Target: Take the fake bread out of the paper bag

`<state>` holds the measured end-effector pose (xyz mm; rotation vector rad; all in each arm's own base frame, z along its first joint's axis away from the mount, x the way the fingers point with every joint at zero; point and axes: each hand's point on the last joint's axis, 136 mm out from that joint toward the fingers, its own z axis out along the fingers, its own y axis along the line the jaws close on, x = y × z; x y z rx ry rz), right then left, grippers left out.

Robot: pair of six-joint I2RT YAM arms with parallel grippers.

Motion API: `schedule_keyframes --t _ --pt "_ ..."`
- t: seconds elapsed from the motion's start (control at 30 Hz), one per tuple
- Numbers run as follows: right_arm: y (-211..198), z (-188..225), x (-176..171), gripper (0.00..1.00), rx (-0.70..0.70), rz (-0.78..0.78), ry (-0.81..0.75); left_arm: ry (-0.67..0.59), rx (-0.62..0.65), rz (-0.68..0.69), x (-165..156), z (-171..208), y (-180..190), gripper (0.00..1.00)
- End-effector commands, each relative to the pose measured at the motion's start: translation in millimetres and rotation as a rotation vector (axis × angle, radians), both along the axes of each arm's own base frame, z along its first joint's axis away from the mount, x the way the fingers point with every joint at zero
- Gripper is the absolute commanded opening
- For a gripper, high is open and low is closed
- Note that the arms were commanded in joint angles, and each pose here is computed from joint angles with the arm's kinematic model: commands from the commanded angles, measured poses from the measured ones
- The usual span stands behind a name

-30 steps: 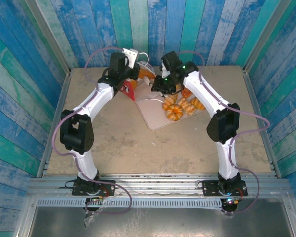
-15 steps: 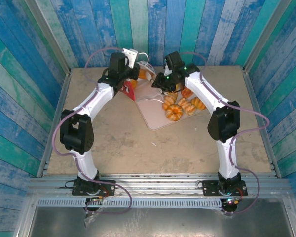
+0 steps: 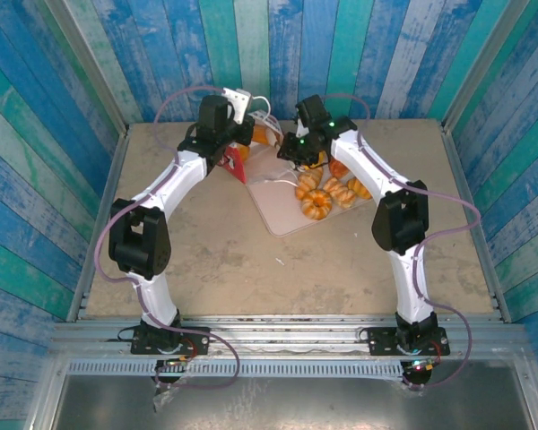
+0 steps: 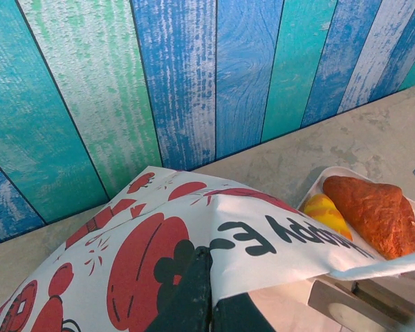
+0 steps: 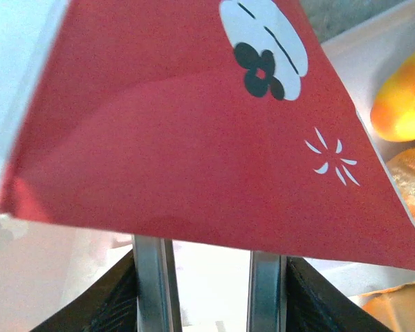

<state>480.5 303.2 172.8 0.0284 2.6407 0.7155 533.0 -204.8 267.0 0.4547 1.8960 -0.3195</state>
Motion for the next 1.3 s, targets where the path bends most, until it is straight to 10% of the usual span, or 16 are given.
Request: schedule_keyframes --t 0.0,0.57,1.27 --pt "4 20 20 0.47 -0.015 0.016 -0.121 0.043 -0.008 -0.023 -13 5 -1 0.00" --pt "15 -2 23 0.47 -0.110 0.140 -0.152 0.043 -0.007 -0.025 -10 3 -3 0.00" --pt "70 40 -61 0.43 0.167 0.431 -0.027 0.041 -0.021 -0.008 -12 7 1 0.00"
